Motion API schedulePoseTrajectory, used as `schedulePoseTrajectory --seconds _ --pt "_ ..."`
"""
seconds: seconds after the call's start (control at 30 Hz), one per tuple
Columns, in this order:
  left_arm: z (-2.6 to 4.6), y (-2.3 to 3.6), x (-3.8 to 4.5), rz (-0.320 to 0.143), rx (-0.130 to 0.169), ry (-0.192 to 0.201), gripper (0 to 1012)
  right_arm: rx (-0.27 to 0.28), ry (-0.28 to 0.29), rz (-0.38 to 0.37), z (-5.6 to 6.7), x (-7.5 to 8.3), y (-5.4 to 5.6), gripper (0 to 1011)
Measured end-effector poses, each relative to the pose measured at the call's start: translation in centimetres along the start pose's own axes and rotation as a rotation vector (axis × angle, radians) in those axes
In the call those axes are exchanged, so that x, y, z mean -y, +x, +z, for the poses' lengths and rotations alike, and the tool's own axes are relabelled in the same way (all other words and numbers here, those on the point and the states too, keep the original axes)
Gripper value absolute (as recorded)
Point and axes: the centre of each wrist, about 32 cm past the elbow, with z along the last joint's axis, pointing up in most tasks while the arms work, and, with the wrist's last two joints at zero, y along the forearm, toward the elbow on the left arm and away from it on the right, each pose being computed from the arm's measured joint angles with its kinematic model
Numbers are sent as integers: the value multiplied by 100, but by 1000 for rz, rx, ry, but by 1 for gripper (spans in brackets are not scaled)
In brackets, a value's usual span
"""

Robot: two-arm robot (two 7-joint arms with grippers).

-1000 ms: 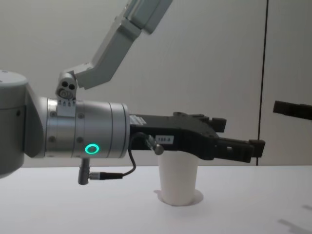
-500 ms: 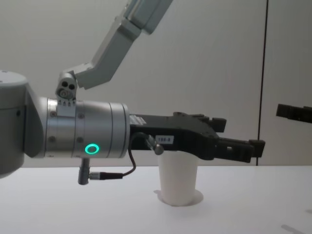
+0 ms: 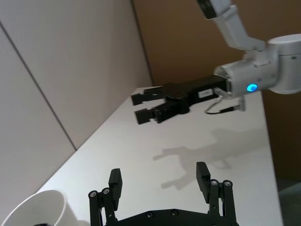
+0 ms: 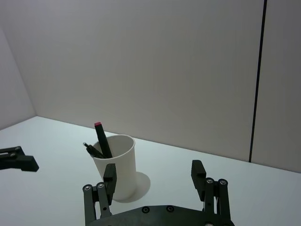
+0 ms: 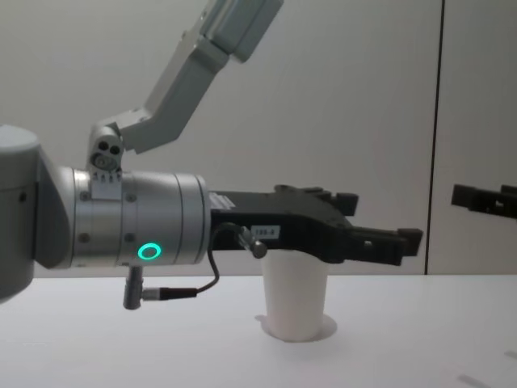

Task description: Place the pen into the pen holder.

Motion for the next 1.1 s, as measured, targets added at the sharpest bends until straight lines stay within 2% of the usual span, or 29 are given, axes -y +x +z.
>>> schedulePoseTrajectory --seconds 0.3,0.47,0.57,0.6,0.9,1.1 --pt "-49 -73 -43 109 12 -6 1004 48 -7 -65 -68 35 -265 1001" --pt "-69 -101 -59 151 17 -8 1004 69 -6 -98 -95 56 -397 1001" --pt "-88 -129 -75 190 20 -11 1004 86 -3 -126 -117 77 -512 1001" --pt "-92 -135 -79 199 20 -11 1004 86 -3 -126 -117 77 -512 1001" --pt "-134 -204 -119 298 29 -20 1004 125 13 -195 -157 142 -804 1001" --pt "-166 -255 -144 362 32 -25 1004 142 27 -234 -169 182 -962 1001"
